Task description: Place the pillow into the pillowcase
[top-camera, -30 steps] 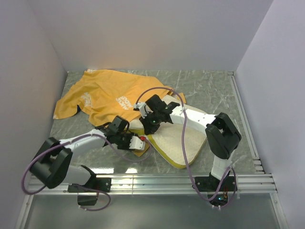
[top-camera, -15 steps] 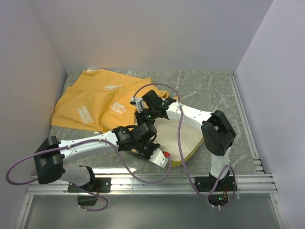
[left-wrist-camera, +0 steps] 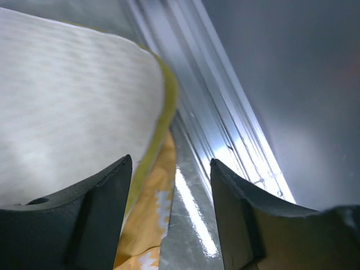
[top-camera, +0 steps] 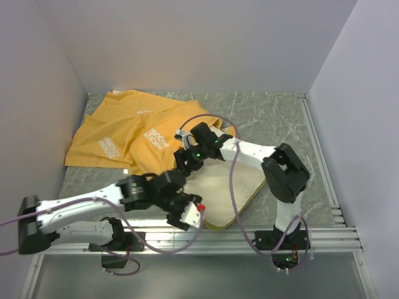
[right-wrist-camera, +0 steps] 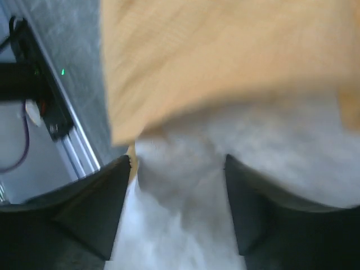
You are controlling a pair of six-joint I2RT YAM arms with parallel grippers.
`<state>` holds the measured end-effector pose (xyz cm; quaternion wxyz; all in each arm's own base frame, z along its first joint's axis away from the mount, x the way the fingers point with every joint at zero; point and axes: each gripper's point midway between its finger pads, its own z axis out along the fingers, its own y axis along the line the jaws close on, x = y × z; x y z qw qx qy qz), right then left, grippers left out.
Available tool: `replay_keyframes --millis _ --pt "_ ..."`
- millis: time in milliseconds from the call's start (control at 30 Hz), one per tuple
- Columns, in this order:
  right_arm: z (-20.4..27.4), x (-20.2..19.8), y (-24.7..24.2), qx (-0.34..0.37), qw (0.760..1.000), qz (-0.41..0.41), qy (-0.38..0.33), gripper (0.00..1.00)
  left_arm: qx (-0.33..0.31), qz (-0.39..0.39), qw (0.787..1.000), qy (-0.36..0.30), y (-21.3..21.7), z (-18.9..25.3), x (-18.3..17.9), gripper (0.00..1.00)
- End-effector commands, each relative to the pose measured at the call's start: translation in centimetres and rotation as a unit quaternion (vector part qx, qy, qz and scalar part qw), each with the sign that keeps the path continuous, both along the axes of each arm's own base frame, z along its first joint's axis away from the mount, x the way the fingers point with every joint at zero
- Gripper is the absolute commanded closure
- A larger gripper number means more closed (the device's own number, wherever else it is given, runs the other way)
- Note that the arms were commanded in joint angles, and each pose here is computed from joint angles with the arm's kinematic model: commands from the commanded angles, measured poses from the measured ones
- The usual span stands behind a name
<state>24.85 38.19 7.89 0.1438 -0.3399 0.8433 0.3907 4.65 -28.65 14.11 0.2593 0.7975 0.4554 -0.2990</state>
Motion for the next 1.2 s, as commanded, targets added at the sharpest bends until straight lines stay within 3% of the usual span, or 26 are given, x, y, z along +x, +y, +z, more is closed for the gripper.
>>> replay_keyframes --millis 0,167,267,333,467,567,767,867,967,1000,1033,1067,1100,1167 --pt "7.9 -0.9 -2.2 0.060 0.996 0.019 -0.067 0.20 -0.093 0.081 0.991 0.047 0.2 7.0 1.4 0.36" --pt "10.1 -2.0 -8.1 0.023 0.995 0.014 -0.098 0.20 -0.113 0.237 0.959 0.103 2.2 9.6 6.3 0.37" --pt "9.7 0.1 -13.0 -0.023 0.992 -0.045 -0.118 0.19 -0.116 0.390 0.909 0.091 3.2 8.8 13.1 0.34" --pt "8.8 2.6 -16.6 -0.057 0.985 -0.098 -0.128 0.17 -0.077 0.492 0.865 0.054 4.2 6.6 18.1 0.34" --pt "6.4 6.4 -22.3 -0.131 0.964 -0.190 -0.132 0.14 -0.047 0.599 0.799 -0.037 4.7 6.7 25.8 0.35" --pt "4.5 7.5 -24.5 -0.154 0.958 -0.214 -0.108 0.13 -0.013 0.623 0.777 -0.090 4.9 5.5 29.2 0.37" --pt "1.2 6.1 -24.0 -0.149 0.971 -0.184 -0.029 0.12 0.064 0.617 0.769 -0.152 6.1 1.1 32.1 0.40" --pt "0.2 5.5 -23.8 -0.149 0.974 -0.168 -0.006 0.13 0.099 0.606 0.773 -0.159 6.8 -0.7 32.5 0.50" --pt "-0.8 5.4 -23.4 -0.143 0.976 -0.163 0.009 0.30 0.102 0.596 0.783 -0.147 6.1 -1.0 32.7 0.75" --pt "-0.9 5.4 -23.1 -0.137 0.977 -0.163 0.015 0.45 0.096 0.586 0.793 -0.136 5.4 -0.9 32.6 0.82" --pt "-1.0 5.5 -22.9 -0.132 0.977 -0.165 0.021 0.54 0.082 0.582 0.799 -0.126 4.6 -0.2 32.8 0.93" --pt "-0.9 5.4 -22.2 -0.115 0.980 -0.160 0.031 0.61 0.080 0.572 0.809 -0.109 3.9 0.0 32.3 0.97" --pt "-0.5 5.5 -21.9 -0.105 0.981 -0.160 0.034 0.75 0.068 0.544 0.833 -0.077 2.4 0.1 31.4 1.00" --pt "0.2 5.6 -21.1 -0.079 0.984 -0.157 0.038 0.93 0.033 0.511 0.858 -0.036 -0.1 1.9 30.1 1.00"
